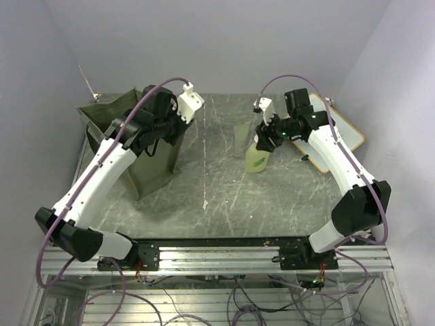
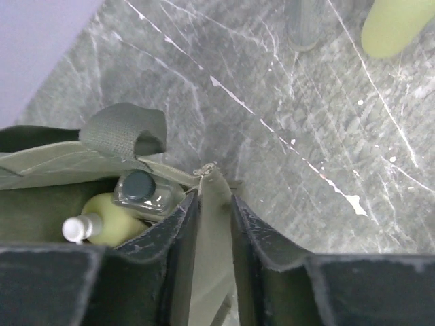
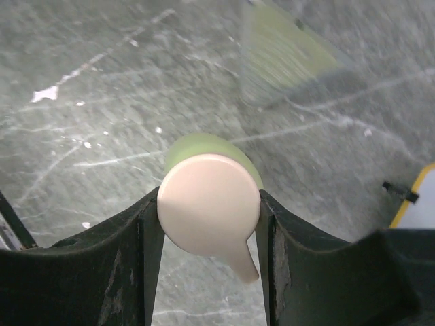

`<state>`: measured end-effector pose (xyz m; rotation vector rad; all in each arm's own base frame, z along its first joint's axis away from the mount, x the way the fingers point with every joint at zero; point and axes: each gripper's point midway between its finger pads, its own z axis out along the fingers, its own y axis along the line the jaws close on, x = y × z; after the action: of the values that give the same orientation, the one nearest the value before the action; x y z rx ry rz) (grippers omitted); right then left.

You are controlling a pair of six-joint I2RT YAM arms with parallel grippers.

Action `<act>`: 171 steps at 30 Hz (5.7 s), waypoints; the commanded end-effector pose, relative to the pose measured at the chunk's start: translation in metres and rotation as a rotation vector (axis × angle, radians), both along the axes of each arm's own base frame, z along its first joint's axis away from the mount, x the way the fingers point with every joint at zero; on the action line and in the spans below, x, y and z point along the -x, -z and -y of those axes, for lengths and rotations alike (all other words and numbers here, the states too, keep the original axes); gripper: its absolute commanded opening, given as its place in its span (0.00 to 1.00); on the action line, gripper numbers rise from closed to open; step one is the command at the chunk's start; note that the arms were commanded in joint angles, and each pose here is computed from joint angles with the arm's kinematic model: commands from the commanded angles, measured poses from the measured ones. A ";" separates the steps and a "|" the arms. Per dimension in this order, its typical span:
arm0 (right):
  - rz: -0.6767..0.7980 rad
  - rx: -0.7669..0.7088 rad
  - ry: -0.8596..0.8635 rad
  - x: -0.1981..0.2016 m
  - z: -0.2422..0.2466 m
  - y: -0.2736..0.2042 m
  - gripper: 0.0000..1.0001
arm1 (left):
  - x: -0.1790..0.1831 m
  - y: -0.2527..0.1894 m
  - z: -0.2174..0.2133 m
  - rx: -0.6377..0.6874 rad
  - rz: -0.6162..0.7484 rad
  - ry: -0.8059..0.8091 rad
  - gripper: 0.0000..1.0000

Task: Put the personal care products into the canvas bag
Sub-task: Move the care product at the center of the board, then pick up the care product from the center of the board, then place the care product in the canvas bag.

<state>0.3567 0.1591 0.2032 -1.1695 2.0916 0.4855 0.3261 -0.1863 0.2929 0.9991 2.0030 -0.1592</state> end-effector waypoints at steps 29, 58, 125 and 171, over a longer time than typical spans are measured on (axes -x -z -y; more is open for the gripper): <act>0.070 -0.132 -0.530 0.098 -0.200 0.016 0.12 | 0.012 -0.061 -0.061 0.185 0.185 -0.205 0.92; 0.193 -0.355 -0.269 0.053 -0.088 -0.071 0.97 | 0.054 -0.019 0.034 0.196 0.053 0.260 0.95; 0.241 -0.399 0.114 0.040 0.061 -0.023 1.00 | 0.077 -0.195 0.013 0.375 0.334 0.206 0.07; 0.241 -0.438 0.078 0.050 0.057 -0.030 1.00 | 0.040 -0.166 -0.129 0.156 0.298 -0.310 0.07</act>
<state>0.3095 0.1024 0.2281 -0.8359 1.7299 0.6906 0.2999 -0.0543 0.4198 0.5532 1.9651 0.0134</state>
